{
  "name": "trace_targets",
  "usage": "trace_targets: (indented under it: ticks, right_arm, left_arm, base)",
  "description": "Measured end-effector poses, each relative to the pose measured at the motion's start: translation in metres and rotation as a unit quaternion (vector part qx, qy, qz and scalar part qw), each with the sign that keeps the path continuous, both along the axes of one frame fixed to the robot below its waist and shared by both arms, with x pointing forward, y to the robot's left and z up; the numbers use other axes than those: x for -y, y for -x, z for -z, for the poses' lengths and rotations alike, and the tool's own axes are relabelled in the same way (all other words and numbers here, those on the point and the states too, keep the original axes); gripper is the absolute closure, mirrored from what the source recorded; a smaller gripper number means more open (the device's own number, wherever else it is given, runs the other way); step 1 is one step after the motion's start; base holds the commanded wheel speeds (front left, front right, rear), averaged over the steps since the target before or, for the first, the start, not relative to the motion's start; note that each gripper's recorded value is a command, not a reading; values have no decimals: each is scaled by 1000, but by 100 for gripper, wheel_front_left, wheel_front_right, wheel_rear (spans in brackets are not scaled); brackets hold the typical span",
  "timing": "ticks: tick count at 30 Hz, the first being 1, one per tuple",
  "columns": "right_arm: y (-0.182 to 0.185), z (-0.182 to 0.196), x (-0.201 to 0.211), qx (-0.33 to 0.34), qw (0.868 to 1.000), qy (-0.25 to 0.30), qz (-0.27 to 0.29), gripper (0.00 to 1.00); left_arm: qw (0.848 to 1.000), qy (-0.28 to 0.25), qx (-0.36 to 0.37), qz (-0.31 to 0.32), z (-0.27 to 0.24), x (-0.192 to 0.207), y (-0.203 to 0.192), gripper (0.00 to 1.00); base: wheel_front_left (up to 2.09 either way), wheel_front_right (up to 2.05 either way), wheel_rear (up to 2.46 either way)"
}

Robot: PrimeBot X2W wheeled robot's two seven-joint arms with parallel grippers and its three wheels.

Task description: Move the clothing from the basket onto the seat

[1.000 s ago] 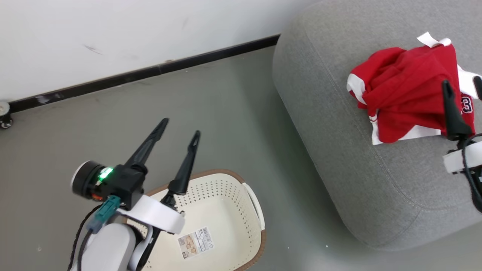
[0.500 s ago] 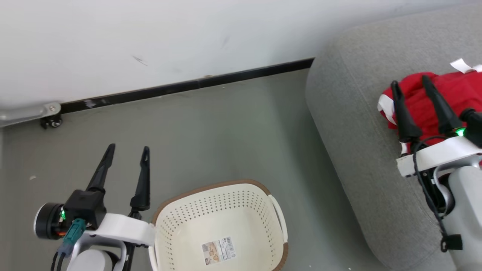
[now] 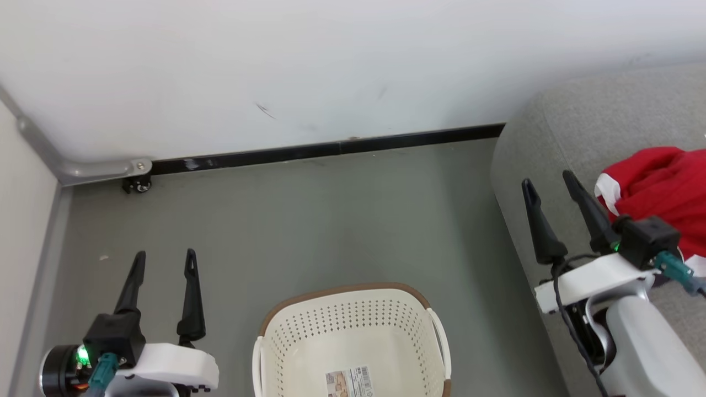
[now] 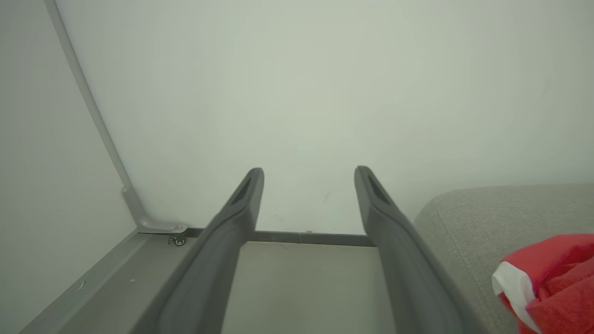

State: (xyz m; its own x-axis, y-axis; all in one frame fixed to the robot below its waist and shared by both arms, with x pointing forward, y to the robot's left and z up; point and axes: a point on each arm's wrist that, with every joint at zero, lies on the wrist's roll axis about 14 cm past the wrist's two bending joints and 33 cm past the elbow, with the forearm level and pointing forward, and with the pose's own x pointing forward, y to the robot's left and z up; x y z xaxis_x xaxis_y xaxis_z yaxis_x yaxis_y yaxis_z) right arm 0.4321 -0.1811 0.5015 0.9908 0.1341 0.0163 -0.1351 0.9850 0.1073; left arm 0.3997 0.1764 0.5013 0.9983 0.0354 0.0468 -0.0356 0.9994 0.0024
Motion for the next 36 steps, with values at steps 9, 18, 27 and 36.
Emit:
trace_targets:
  ticks: [9,18,27,36]
  right_arm:
    - [23,16,-23,-16,1000,-1,-14,0]
    - [45,23,-32,-21,1000,1,-16,0]
    - [69,31,-33,-32,999,1,-9,0]
    - [80,27,-32,-27,1000,13,-9,0]
  left_arm:
    - [1000,-6,8,-19,-6,-10,24,0]
    - [1000,-1,19,-22,-13,-10,37,0]
    - [999,7,27,-25,-17,-9,48,0]
    - [999,7,23,-31,-14,-13,56,0]
  base:
    - [0,0,0]
    - [0,0,0]
    - [0,0,0]
    - [0,0,0]
